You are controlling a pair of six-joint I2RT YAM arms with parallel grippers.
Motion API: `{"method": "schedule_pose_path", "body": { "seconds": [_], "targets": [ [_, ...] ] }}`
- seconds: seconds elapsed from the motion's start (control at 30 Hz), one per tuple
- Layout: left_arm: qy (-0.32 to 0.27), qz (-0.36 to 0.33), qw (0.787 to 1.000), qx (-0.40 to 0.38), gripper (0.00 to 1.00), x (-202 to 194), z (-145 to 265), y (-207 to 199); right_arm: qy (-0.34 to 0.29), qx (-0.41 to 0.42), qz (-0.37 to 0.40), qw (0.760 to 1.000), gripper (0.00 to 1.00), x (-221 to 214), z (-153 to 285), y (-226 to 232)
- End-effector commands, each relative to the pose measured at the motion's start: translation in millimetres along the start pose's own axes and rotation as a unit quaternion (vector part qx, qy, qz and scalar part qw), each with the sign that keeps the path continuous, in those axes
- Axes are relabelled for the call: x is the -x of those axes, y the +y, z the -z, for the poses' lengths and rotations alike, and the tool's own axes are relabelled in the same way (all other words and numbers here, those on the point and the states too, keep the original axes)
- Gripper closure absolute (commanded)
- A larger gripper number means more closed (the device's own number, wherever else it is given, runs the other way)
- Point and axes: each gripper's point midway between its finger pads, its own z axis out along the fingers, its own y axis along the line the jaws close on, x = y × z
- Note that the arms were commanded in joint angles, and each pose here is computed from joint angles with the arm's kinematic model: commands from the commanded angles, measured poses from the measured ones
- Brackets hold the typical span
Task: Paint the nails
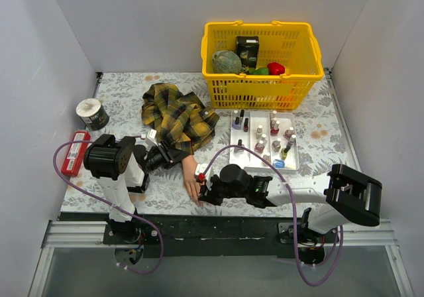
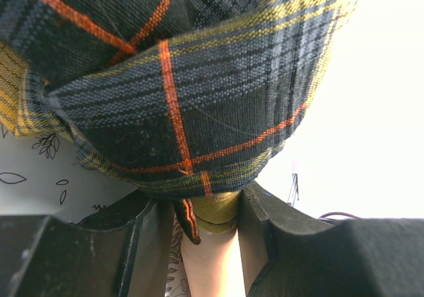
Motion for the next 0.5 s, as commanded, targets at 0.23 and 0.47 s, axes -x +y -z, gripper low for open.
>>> {"method": "schedule_pose_path", "body": {
  "seconds": [0.23, 0.47],
  "targets": [
    [0.004, -0.051, 0.998, -0.025, 0.83, -2.9, 5.0, -13.4, -0.039, 0.024, 0.016, 0.999, 0.99, 27.8, -9.3, 7.2],
    [0.004, -0.051, 0.998, -0.026, 0.83, -2.6, 4.9, -13.9, -0.027, 0.025, 0.014, 0.999, 0.99, 27.2, -18.5, 6.1]
  ]
}}
